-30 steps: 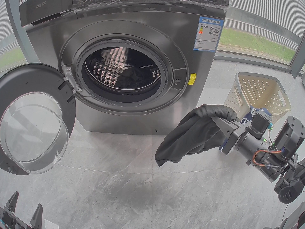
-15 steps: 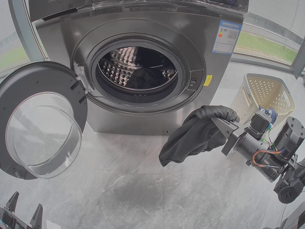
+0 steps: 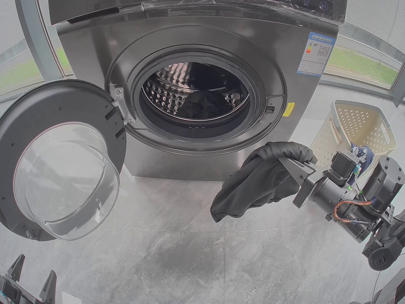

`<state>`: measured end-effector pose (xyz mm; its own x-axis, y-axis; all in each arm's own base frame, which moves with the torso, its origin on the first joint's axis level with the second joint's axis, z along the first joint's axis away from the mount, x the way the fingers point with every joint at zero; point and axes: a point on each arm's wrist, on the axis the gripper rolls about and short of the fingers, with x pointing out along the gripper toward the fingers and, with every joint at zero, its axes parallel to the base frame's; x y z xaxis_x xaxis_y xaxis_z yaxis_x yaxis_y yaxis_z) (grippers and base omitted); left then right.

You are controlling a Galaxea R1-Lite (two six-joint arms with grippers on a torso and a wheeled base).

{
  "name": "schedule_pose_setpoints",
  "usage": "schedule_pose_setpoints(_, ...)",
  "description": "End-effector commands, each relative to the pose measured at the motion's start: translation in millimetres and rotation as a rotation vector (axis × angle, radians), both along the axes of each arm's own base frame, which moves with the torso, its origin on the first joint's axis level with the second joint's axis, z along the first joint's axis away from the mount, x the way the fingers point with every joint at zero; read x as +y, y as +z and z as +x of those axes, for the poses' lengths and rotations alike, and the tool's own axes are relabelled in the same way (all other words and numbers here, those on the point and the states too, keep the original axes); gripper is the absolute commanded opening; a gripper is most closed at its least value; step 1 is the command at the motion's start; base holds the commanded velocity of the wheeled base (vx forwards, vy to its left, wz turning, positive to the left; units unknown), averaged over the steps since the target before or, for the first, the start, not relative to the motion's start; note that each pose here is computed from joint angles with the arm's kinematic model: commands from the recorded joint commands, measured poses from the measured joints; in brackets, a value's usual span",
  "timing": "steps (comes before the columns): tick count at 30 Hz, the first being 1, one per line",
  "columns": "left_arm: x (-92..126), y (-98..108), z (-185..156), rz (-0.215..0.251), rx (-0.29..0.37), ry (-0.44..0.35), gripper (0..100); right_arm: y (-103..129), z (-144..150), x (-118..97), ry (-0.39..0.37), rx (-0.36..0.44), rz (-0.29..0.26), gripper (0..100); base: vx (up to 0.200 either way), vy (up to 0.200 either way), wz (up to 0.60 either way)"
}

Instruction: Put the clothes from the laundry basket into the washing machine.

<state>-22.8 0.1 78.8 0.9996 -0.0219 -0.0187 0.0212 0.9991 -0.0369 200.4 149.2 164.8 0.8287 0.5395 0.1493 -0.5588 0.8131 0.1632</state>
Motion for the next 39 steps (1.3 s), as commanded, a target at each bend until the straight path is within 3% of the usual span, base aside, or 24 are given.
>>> schedule_pose_setpoints(1, 0.0, -2.5, 0.4, -0.001, 0.006, 0.002, 100, -1.7, 1.0, 1.1, 0.000, 0.004, -0.005, 0, 0.000, 0.000, 0.00)
schedule_pose_setpoints(8, 0.0, -2.6, 0.0, 0.000, 0.001, 0.005, 100, -2.7, -0.3, 1.7, 0.006, 0.008, -0.007, 0, 0.000, 0.000, 0.00)
schedule_pose_setpoints(10, -0.1, -3.4, 0.2, 0.005, -0.007, 0.010, 100, -4.0, -6.6, 8.4, 0.042, 0.015, -0.008, 0, 0.000, 0.000, 0.00)
schedule_pose_setpoints(16, -0.3, -3.7, 0.3, 0.070, -0.008, 0.007, 100, -1.9, -6.6, 35.3, 0.115, 0.004, 0.008, 0, 0.000, 0.000, 0.00)
schedule_pose_setpoints(23, -0.3, -3.7, 0.1, 0.066, -0.009, 0.003, 100, -8.8, 7.6, 60.6, 0.079, 0.014, 0.023, 0, 0.000, 0.000, 0.00)
schedule_pose_setpoints(30, -1.0, -3.1, 0.0, 0.081, -0.023, -0.028, 100, -8.8, 31.8, 78.6, 0.015, -0.011, 0.098, 0, 0.000, 0.000, 0.00)
schedule_pose_setpoints(31, -1.1, 1.7, -0.9, 0.072, -0.052, -0.028, 100, -6.4, 32.0, 80.9, 0.019, -0.014, 0.116, 0, 0.000, 0.000, 0.00)
schedule_pose_setpoints(34, -1.9, 50.1, -14.4, 0.016, -0.248, -0.060, 100, -1.1, 31.1, 85.1, 0.035, -0.020, 0.146, 0, 0.000, 0.000, 0.00)
schedule_pose_setpoints(35, -2.7, 63.6, -13.5, 0.012, -0.235, -0.102, 100, 1.8, 29.5, 88.0, 0.053, -0.027, 0.156, 0, 0.000, 0.000, 0.00)
schedule_pose_setpoints(37, -3.7, 67.1, -8.6, 0.012, -0.186, -0.160, 100, 4.9, 28.0, 91.7, 0.071, -0.032, 0.173, 0, 0.000, 0.000, 0.00)
schedule_pose_setpoints(39, -6.3, 62.6, 6.6, 0.004, -0.047, -0.270, 100, 9.7, 25.2, 97.6, 0.112, -0.028, 0.210, 0, 0.000, 0.000, 0.00)
